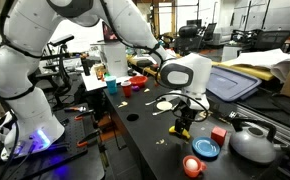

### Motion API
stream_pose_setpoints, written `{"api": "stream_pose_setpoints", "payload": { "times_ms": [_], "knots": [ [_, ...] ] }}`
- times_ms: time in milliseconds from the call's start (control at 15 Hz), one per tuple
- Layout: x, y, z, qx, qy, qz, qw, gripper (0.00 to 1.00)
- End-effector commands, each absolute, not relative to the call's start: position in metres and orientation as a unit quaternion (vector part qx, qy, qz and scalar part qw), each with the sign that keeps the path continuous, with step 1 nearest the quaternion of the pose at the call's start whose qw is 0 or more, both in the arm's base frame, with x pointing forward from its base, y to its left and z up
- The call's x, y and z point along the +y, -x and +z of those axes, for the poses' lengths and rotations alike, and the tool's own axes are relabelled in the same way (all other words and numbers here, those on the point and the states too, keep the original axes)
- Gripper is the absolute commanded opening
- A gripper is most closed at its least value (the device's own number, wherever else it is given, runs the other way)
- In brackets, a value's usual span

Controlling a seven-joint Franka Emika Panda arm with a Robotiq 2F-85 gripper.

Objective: Pick up the purple eggplant toy and move it to the left of the table next to the red plate, pick up the yellow banana toy and move it to the left of the table next to the purple eggplant toy

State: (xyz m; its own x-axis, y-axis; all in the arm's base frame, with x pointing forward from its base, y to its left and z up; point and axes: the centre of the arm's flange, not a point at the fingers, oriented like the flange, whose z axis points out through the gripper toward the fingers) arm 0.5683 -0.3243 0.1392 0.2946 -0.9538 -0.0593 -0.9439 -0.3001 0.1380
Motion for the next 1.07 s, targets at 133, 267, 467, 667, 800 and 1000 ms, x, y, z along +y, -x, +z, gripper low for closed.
{"api": "stream_pose_setpoints", "payload": {
  "times_ms": [133, 267, 467, 667, 800, 1000],
  "knots": [
    [-0.334, -0.569, 0.133, -0.582, -0.809, -0.079, 0.017, 0.27],
    [-0.332, -0.57, 0.135, -0.578, -0.812, -0.082, 0.005, 0.12],
    [-0.323, -0.566, 0.144, -0.562, -0.822, -0.089, -0.009, 0.07],
    [-0.303, -0.565, 0.158, -0.53, -0.842, -0.094, -0.02, 0.07],
    [-0.289, -0.567, 0.167, -0.507, -0.856, -0.095, -0.024, 0.07],
    [-0.265, -0.575, 0.182, -0.478, -0.873, -0.092, -0.027, 0.07]
  ]
}}
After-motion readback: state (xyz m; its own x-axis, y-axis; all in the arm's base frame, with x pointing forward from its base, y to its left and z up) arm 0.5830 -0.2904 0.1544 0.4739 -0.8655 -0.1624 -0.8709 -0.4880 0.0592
